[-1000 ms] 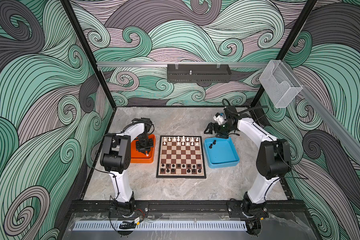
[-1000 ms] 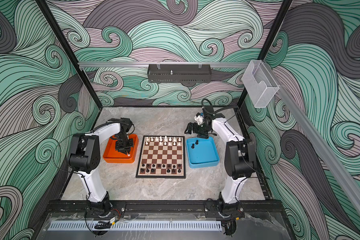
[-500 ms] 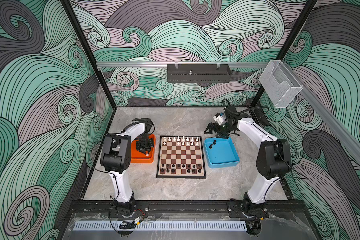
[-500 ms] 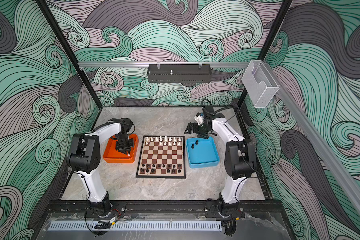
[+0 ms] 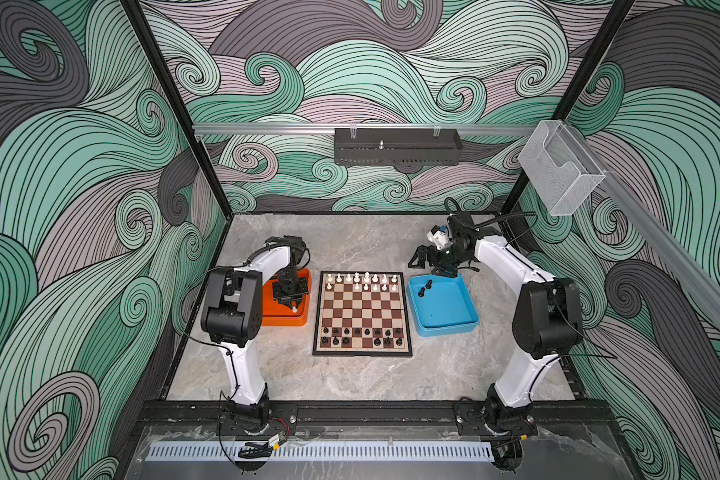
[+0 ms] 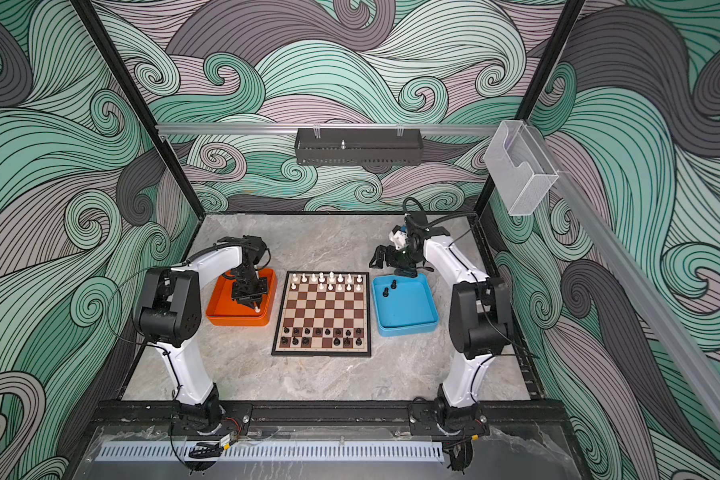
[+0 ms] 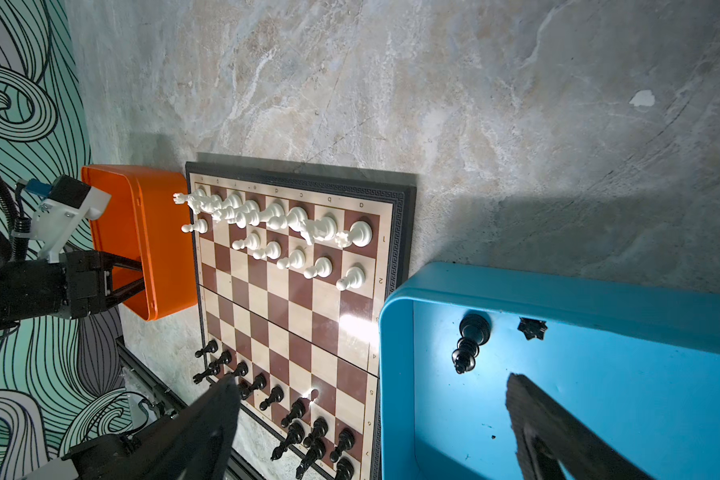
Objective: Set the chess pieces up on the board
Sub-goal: 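Lift the white pawn out of the orange tray with the left gripper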
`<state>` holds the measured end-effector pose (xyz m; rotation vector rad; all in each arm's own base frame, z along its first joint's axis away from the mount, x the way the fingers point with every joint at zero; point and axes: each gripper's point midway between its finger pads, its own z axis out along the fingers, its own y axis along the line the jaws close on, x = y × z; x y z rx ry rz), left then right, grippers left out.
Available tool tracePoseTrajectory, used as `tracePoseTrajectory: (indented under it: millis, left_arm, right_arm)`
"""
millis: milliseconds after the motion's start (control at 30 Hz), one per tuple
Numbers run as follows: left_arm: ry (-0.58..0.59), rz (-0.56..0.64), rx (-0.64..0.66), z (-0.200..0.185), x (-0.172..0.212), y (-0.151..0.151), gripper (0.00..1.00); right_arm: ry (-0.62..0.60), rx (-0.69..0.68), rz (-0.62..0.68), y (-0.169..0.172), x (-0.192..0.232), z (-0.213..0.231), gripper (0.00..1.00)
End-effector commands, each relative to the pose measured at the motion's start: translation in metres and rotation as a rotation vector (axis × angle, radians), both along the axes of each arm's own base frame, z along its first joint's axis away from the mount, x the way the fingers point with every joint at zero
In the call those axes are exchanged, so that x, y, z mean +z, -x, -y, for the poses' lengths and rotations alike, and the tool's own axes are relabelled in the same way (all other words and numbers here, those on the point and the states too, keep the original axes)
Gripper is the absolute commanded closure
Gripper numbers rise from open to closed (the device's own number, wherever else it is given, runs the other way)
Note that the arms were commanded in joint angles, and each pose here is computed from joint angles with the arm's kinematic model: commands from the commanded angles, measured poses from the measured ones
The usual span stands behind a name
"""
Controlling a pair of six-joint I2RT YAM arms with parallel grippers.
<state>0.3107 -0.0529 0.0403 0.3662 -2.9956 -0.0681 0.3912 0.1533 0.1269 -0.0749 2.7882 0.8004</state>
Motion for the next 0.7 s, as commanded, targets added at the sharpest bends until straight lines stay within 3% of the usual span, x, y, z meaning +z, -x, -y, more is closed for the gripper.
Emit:
tracePoseTrajectory:
  millis: [0, 667]
  left_arm:
    - [-0.008, -0.017, 0.005, 0.0020, -0.0062, 0.0007, 0.80]
    - [-0.011, -0.017, 0.001, 0.0013, -0.0050, 0.0015, 0.86]
  right_arm:
    - [0.010, -0.001, 0.014, 0.0019, 0.0053, 0.0041, 0.01]
    - [0.017, -0.002, 0.011, 0.0021, 0.0037, 0.0047, 0.00]
